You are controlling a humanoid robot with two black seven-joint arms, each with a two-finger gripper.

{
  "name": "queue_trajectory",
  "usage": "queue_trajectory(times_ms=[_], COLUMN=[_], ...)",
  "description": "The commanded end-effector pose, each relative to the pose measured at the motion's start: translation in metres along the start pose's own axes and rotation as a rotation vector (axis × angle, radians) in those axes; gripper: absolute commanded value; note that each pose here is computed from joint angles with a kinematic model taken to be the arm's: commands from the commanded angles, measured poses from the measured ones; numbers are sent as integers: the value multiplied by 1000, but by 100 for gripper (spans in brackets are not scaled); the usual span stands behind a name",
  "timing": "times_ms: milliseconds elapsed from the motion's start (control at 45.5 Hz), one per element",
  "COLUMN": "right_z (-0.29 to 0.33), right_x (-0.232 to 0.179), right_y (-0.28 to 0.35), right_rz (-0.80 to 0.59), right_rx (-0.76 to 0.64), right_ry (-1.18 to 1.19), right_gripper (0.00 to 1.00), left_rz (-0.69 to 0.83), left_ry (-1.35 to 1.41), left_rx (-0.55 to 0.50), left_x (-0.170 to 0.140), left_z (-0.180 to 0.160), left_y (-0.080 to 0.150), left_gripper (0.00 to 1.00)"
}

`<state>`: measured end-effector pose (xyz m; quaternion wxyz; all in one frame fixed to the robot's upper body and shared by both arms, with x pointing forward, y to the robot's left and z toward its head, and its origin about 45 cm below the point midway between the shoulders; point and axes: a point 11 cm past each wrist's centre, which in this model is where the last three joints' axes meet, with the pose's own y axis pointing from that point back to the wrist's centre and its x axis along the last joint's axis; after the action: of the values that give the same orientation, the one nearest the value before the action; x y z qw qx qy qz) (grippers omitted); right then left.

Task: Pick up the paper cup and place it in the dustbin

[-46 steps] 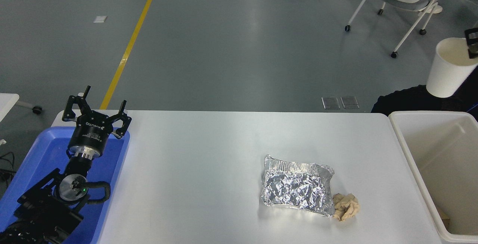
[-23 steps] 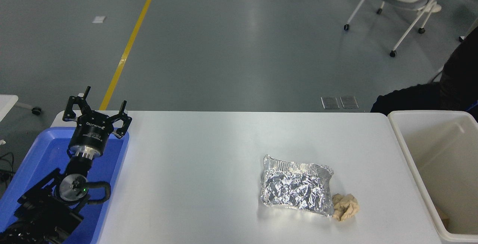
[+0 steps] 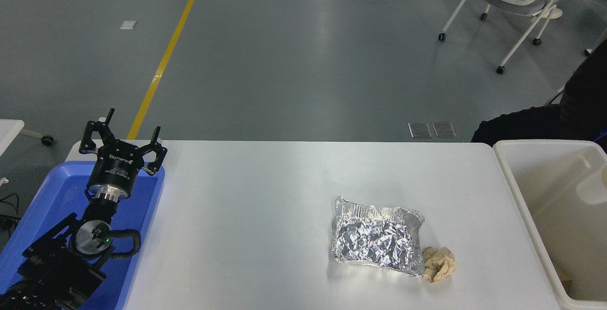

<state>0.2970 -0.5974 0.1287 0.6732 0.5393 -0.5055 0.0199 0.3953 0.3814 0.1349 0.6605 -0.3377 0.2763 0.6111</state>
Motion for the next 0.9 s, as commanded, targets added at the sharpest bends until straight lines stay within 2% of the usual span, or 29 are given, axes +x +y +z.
queue_trajectory(times_ms=[0, 286, 308, 330, 352, 374, 747, 879], right_z=[2, 1, 1, 1, 2, 2, -7, -53], right_x=[-37, -30, -30, -29, -29, -29, -34, -6], right_y=[-12, -12, -12, -11, -11, -11, -11, 5], right_rz=[-6, 12, 12, 13, 12, 11, -29, -86], right_rx=[-12, -13, -13, -13, -14, -14, 7, 115], right_ry=[-56, -57, -57, -58, -58, -58, -43, 30], right_gripper=[0, 0, 9, 31, 70, 100, 100, 100], left_rz=[0, 0, 0, 0, 0, 0, -2, -4], left_ry=[1, 0, 1, 1, 0, 0, 0, -1], left_rx=[-1, 0, -1, -1, 0, 0, 1, 5], left_x=[0, 0, 0, 0, 0, 0, -1, -1], left_z=[0, 0, 0, 0, 0, 0, 0, -1], left_y=[0, 0, 0, 0, 0, 0, -1, 0], left_gripper=[100, 100, 100, 100, 100, 100, 100, 100])
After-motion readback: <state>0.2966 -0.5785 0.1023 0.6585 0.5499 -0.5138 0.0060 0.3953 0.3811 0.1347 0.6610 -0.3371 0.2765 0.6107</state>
